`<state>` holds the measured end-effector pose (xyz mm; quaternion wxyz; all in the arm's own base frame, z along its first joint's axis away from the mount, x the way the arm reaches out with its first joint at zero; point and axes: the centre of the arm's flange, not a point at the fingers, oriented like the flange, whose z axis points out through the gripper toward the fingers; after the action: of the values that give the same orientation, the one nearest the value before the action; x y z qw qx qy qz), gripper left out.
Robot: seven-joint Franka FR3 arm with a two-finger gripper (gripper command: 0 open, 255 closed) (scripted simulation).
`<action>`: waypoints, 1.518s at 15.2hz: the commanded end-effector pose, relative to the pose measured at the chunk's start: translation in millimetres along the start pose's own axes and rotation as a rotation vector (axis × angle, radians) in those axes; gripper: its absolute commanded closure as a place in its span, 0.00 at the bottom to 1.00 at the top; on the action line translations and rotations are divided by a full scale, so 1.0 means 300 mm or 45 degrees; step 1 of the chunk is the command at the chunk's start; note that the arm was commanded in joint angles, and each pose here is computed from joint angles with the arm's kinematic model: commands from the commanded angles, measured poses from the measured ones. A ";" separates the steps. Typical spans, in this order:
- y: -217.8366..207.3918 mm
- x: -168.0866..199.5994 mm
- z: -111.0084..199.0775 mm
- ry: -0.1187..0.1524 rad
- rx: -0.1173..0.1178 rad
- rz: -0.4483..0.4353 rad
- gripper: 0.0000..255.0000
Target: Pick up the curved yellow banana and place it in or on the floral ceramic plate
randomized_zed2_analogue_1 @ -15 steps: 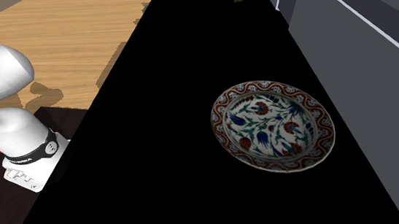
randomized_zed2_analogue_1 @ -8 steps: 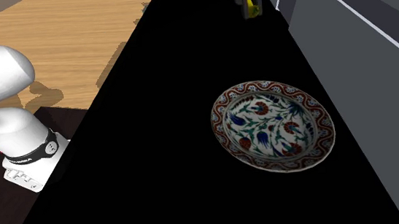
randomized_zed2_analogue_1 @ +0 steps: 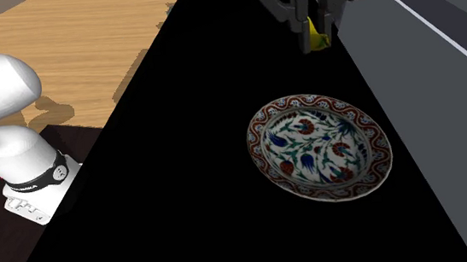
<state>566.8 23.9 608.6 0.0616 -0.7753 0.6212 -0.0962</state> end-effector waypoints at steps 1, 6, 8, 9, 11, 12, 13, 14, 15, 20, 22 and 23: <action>-0.005 0.091 0.019 0.000 0.000 -0.001 1.00; 0.007 0.219 0.060 0.000 0.000 -0.001 1.00; 0.014 0.217 0.095 0.000 0.000 -0.001 1.00; 0.018 0.215 0.112 0.000 0.000 -0.001 1.00; 0.025 0.213 0.146 0.000 0.000 -0.001 1.00; 0.029 0.211 0.163 0.000 0.000 -0.001 1.00; 0.033 0.210 0.180 0.000 0.000 -0.001 1.00; 0.037 0.209 0.197 0.000 0.000 -0.001 1.00; 0.041 0.208 0.215 0.000 0.000 -0.001 1.00; 0.052 0.204 0.268 0.000 0.000 -0.002 1.00; 0.052 0.204 0.268 0.000 0.000 -0.001 1.00; 0.052 0.204 0.268 0.000 0.000 -0.001 1.00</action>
<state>582.7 -41.0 531.6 0.0614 -0.7757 0.6207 -0.0961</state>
